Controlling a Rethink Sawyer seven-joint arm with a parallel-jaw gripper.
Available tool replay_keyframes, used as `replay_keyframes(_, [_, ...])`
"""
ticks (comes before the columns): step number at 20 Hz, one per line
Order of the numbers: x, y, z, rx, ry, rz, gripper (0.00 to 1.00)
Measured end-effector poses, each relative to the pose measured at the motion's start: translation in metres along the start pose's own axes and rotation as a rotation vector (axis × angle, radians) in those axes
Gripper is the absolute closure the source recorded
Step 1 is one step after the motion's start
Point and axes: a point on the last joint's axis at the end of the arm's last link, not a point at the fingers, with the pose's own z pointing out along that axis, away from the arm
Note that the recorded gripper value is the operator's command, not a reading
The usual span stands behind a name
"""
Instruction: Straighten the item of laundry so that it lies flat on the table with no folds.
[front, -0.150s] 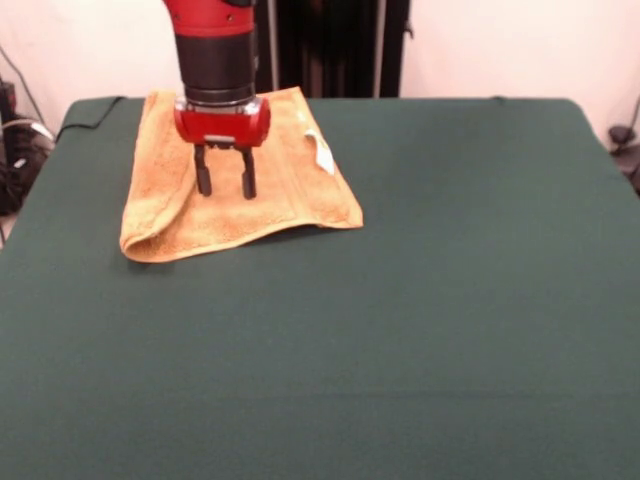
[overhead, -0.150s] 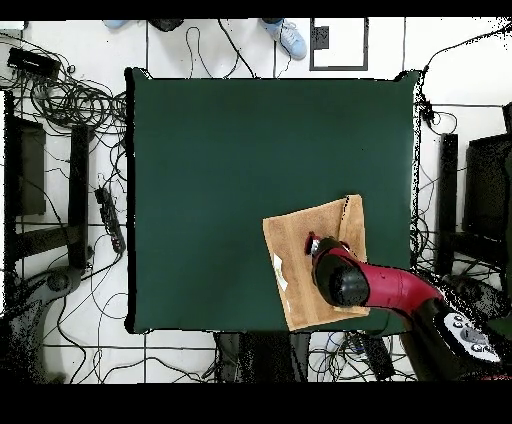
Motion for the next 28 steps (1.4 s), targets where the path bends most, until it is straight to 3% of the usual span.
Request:
replay_keyframes(7, [-0.004, -0.015, 0.000, 0.013, -0.014, -0.002, 0.00])
replay_keyframes(14, [-0.030, -0.045, -0.037, 0.076, -0.029, 0.012, 0.00])
replay_keyframes(21, [-0.046, -0.060, -0.064, 0.118, -0.039, 0.014, 0.00])
replay_keyframes(28, [-0.051, -0.065, -0.070, 0.123, -0.052, 0.020, 0.00])
